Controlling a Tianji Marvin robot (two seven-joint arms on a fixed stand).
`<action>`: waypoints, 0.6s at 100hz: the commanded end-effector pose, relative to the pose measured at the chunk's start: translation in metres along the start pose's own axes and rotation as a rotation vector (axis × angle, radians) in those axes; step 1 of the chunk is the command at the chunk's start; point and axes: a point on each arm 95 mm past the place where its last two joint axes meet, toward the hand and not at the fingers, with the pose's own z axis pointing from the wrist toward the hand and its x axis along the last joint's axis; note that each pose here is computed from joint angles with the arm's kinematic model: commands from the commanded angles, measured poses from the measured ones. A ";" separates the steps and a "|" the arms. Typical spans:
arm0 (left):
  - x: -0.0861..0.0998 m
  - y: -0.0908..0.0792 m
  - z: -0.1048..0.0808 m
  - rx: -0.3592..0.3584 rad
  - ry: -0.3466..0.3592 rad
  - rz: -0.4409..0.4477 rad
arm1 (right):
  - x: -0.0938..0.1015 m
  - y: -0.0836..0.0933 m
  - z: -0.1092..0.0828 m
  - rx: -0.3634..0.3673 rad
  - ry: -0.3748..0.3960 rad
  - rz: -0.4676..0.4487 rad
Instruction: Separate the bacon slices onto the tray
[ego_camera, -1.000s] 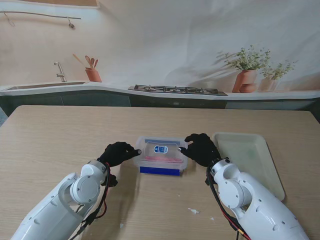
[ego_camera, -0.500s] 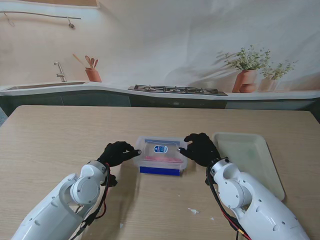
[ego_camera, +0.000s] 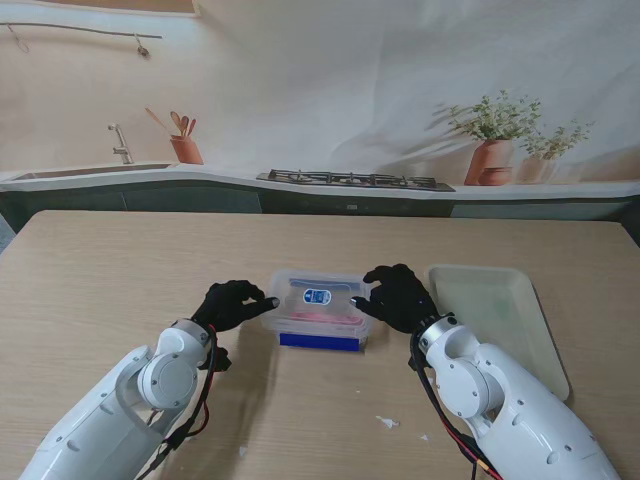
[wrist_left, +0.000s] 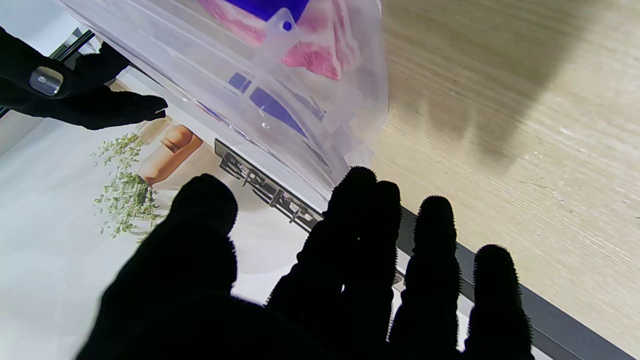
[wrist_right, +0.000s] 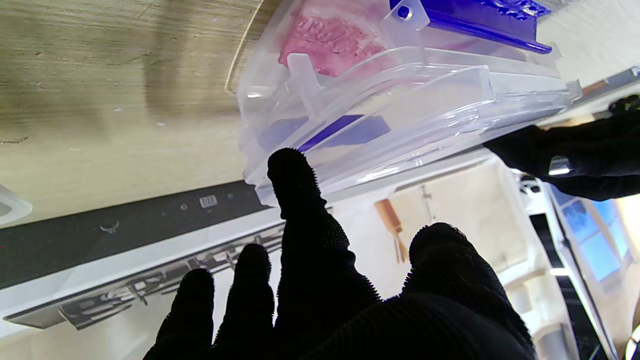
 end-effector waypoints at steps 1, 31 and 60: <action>0.011 0.003 0.000 -0.012 0.029 -0.007 | 0.015 -0.002 0.001 0.010 0.036 0.015; 0.004 -0.001 0.000 -0.001 -0.009 0.022 | 0.017 -0.005 0.003 0.040 0.032 0.013; 0.000 -0.001 0.000 -0.005 -0.045 0.034 | 0.018 -0.007 0.002 0.071 0.008 -0.015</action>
